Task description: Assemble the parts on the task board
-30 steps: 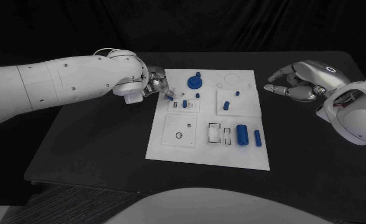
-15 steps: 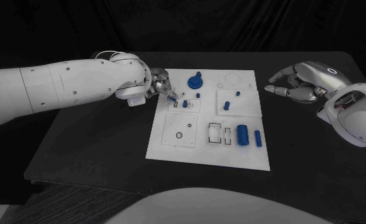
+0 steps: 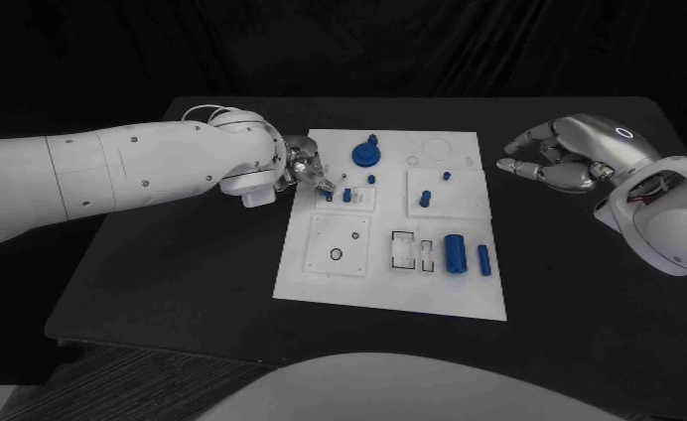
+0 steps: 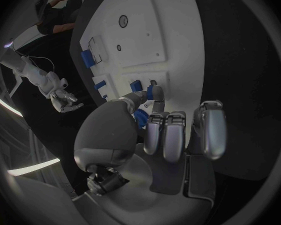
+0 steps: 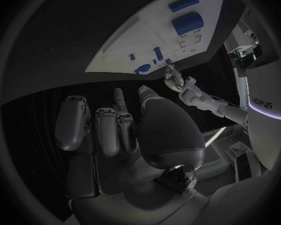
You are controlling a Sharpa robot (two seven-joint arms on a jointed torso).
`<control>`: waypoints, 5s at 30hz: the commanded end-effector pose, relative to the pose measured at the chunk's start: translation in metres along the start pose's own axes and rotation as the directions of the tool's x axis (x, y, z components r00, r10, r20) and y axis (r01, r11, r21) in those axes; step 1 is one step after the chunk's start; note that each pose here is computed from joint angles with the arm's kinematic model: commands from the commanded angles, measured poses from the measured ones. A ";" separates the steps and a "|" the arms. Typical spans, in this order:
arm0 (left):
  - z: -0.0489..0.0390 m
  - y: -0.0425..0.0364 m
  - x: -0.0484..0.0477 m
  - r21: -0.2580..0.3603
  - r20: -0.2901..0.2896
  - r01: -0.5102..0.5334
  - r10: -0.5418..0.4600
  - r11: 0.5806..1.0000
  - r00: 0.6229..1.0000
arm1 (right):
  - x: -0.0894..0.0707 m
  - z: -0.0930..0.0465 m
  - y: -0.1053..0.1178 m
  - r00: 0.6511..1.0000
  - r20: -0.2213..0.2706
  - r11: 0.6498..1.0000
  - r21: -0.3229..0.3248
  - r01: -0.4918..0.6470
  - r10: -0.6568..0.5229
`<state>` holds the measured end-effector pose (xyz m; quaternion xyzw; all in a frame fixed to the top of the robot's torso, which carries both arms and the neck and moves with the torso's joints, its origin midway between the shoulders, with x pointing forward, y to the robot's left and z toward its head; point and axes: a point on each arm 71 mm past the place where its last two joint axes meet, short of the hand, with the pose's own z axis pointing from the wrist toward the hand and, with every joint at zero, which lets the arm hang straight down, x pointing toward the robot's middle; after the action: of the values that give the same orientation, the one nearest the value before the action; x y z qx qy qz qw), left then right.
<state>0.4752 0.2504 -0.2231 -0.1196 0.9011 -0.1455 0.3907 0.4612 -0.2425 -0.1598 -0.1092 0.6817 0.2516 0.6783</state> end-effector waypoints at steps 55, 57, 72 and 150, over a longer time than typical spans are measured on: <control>0.0053 -0.0024 0.0100 0.004 -0.063 -0.051 0.051 0.999 0.997 | 0.002 0.000 0.003 1.000 0.014 1.000 -0.021 -0.008 0.009; 0.0055 -0.0020 0.0101 0.001 -0.066 -0.052 0.052 0.999 0.996 | 0.003 0.001 0.003 1.000 0.012 1.000 -0.021 -0.009 0.009; 0.0066 0.0003 0.0101 -0.014 -0.077 -0.059 0.058 0.998 0.995 | 0.004 0.001 0.002 1.000 0.010 1.000 -0.019 -0.009 0.009; 0.0052 0.0009 0.0105 -0.012 -0.078 -0.083 0.082 0.996 0.994 | 0.010 0.003 0.003 1.000 -0.006 1.000 -0.018 -0.011 0.011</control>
<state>0.4730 0.2479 -0.2321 -0.0848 0.9181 -0.1279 0.3654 0.4621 -0.2361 -0.1676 -0.1132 0.6806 0.2633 0.6743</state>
